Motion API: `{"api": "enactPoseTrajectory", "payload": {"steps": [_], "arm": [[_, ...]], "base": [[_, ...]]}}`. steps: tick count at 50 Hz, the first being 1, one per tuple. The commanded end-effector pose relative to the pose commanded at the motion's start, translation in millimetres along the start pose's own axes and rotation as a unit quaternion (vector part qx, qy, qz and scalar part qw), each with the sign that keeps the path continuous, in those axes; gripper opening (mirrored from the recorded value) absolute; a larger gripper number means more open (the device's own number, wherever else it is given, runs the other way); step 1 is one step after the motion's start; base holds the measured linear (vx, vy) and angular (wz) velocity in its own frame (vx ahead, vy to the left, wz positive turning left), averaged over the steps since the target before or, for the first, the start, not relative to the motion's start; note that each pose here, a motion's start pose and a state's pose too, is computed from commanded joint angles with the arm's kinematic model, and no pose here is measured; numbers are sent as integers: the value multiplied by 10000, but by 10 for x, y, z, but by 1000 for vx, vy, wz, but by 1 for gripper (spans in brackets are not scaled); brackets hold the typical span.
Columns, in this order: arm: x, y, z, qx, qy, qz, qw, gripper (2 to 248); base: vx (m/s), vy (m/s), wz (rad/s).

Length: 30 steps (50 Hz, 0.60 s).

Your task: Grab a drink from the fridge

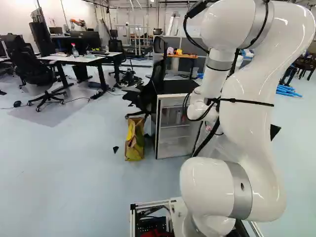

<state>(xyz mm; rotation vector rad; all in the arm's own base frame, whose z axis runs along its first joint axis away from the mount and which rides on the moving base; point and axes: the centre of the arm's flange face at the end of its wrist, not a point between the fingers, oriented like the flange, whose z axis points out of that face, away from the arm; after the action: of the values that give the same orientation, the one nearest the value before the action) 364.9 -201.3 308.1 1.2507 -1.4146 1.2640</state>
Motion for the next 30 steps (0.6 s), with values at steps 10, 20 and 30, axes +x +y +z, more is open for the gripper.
{"api": "enactPoseTrajectory", "payload": {"steps": [10,20,30], "arm": [[23,120,-166,599,-57,-224,9979,247],[45,243,-338,1205,-118,-429,9917,247],[65,370,-514,1815,-181,-615,9813,247]], "base": [[0,0,0],[0,0,0],[0,0,0]]}}
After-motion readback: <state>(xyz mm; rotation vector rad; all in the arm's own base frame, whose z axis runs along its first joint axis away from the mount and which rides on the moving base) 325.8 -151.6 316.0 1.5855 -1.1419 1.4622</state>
